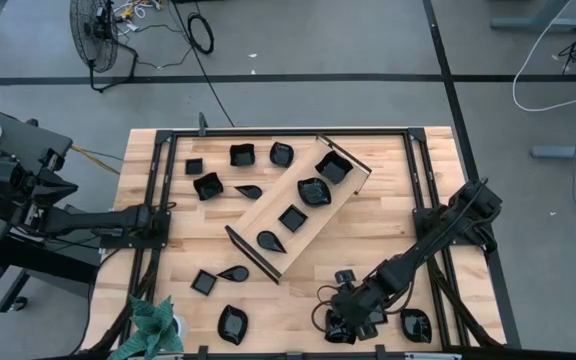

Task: Pick & Place Mini shaped plates
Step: Stack the black wave square shaped bowl on top of the black wave square shaped bowl on the shelf

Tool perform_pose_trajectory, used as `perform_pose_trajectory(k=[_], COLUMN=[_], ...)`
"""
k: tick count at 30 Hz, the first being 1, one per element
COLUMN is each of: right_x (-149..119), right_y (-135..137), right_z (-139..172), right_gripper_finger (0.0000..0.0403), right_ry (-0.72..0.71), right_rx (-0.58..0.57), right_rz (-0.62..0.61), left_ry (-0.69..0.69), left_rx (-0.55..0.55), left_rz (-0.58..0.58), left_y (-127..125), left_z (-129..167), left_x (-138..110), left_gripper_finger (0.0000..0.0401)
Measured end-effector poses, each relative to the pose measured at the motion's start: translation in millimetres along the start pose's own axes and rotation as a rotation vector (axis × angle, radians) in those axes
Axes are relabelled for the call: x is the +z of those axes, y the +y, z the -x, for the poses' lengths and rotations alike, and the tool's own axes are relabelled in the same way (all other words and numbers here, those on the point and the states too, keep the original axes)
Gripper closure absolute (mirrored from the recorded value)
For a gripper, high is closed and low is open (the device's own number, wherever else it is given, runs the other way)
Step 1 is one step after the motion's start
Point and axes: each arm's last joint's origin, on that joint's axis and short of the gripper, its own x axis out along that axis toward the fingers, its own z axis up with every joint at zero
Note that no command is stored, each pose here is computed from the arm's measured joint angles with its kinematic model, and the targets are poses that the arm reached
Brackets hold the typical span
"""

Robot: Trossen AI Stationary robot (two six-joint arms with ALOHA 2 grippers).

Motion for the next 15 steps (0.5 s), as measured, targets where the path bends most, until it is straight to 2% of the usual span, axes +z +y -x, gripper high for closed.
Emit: perform_pose_trajectory(k=[15], right_x=[-1.0], right_y=[-1.8], right_z=[-17.9], right_gripper_finger=[0.0193], right_ry=[-0.008], right_rx=[-0.035], right_rz=[0.003], left_ry=[0.0], left_rx=[0.0], left_rz=[0.0], left_y=[0.0], left_z=[0.0], left_x=[0.0], left_gripper_finger=[0.0376])
